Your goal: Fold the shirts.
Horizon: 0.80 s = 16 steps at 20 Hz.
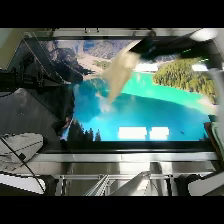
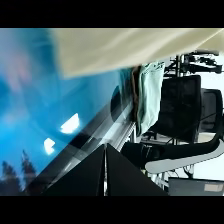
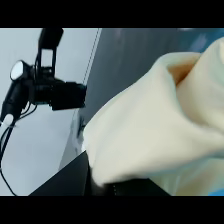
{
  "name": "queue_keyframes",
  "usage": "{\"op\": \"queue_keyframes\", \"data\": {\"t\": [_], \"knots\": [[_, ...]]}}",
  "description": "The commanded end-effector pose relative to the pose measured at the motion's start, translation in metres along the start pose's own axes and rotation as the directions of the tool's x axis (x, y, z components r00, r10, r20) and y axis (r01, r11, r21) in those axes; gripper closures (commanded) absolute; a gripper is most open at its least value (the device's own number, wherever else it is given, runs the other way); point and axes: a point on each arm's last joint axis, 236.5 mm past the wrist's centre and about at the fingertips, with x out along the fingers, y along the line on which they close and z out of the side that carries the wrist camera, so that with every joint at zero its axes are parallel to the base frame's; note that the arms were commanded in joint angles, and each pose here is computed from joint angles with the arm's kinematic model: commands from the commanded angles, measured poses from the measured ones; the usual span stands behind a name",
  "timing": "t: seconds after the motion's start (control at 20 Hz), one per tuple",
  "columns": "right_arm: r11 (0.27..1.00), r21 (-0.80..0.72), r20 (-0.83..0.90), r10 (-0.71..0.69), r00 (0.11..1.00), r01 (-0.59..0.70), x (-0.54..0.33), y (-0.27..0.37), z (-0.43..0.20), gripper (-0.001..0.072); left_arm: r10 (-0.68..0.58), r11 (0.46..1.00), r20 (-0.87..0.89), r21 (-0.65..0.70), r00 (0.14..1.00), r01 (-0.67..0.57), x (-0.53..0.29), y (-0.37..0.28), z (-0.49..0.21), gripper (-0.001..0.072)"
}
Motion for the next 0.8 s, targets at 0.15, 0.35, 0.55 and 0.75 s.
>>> {"op": "queue_keyframes", "data": {"t": [0.15, 0.35, 0.55, 0.75], "knots": [[0.836, 0.362, 0.386, -0.537, 0.75, 0.412, -0.296, -0.048, 0.025, 0.0686, -0.013, 1.0, -0.027, 0.0, 1.0, 0.013, 0.0, -0.003, -0.006, 0.0701], [0.627, 0.611, 0.329, -0.756, 0.566, 0.483, -0.427, -0.114, -0.035, 0.0686, -0.03, 0.999, -0.06, -0.011, 0.998, 0.03, 0.0, -0.007, -0.014, 0.0701], [0.479, 0.751, 0.208, -0.824, 0.527, 0.453, -0.492, -0.133, -0.11, 0.0687, -0.03, 0.999, -0.058, -0.026, 0.998, 0.028, -0.001, -0.007, -0.014, 0.0702], [0.208, 0.884, 0.025, -0.916, 0.401, 0.42, -0.539, -0.136, -0.183, 0.0687, -0.028, 0.999, -0.057, -0.026, 0.998, 0.027, 0.0, -0.007, -0.013, 0.0701]]}}
